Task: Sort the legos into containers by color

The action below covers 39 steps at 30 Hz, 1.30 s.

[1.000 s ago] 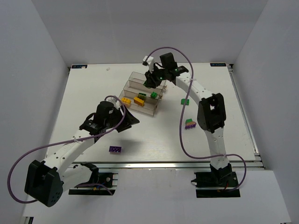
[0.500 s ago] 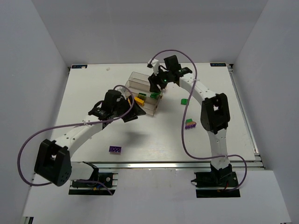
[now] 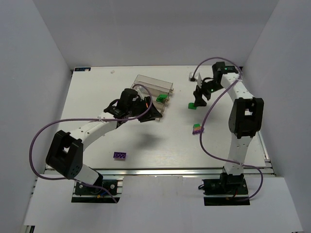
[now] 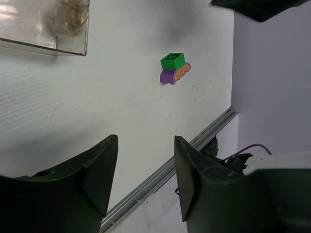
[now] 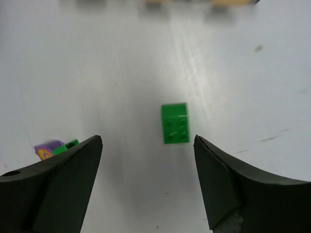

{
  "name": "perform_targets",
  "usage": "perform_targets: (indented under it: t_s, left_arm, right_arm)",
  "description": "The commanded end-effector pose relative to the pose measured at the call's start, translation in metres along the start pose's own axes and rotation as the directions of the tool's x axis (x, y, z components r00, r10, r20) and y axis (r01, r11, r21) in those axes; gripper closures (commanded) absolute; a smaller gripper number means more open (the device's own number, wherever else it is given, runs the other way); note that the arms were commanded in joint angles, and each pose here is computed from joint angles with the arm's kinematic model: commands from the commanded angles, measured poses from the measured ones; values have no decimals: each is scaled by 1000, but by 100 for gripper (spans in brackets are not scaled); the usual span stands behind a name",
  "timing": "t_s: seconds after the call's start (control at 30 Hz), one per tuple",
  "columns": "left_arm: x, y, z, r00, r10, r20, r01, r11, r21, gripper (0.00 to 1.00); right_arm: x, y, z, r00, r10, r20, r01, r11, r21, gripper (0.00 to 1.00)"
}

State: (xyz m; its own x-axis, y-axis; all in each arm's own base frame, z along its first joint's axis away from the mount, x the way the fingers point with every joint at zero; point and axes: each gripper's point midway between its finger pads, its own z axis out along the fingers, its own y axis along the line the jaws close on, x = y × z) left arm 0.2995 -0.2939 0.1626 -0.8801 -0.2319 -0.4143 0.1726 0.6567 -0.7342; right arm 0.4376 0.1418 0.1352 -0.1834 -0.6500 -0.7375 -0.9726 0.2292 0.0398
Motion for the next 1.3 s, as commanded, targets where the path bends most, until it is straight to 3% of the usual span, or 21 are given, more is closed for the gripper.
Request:
perform_targets:
  t_s: [0.0,0.1,0.33,0.53,0.73,0.8,0.83,0.87,0.97,1.17,1.27]
  left_arm:
    - [-3,-20,-9,999,35,25,-36,998,53,38]
    - [3,-20,-13,999,33,26,-34,998,45,36]
    - [14,-13,-27,999,8,45,-9,1000,16,35]
    - [22,-5,-39,998,-14,56,14,1000,-3,35]
    - [25,-2,-44,998,-19,61,20,1000,-20,35]
    - [26,-1,-46,998,-22,63,24,999,-27,35]
    - [26,1,-47,997,-23,67,25,999,-36,35]
    - [25,1,-49,997,-25,74,27,999,-37,35]
    - [27,7,-55,996,-30,85,35,997,-66,35]
    - [32,23,-67,991,-48,125,64,989,-130,35]
    - [36,29,-72,987,-70,144,91,986,-143,35]
  right_arm:
    - [39,20,14,964,-226,-136,217,973,-78,17]
    - [55,4,28,947,-265,-180,264,964,-28,15]
    - [56,-42,47,954,-203,-222,227,970,88,15]
    - [72,-43,63,949,-192,-250,215,974,69,16]
    - [78,-35,70,953,-174,-248,185,982,22,26]
    - [78,-30,71,954,-175,-245,181,983,5,37]
    - [77,-28,71,955,-174,-242,179,984,0,45]
    - [77,-28,71,956,-174,-237,178,984,-2,61]
    - [57,-19,60,964,-184,-191,186,983,-9,81]
    - [-36,22,44,971,-239,1,239,970,-40,100]
    - [-95,42,56,972,-213,103,216,976,-16,100]
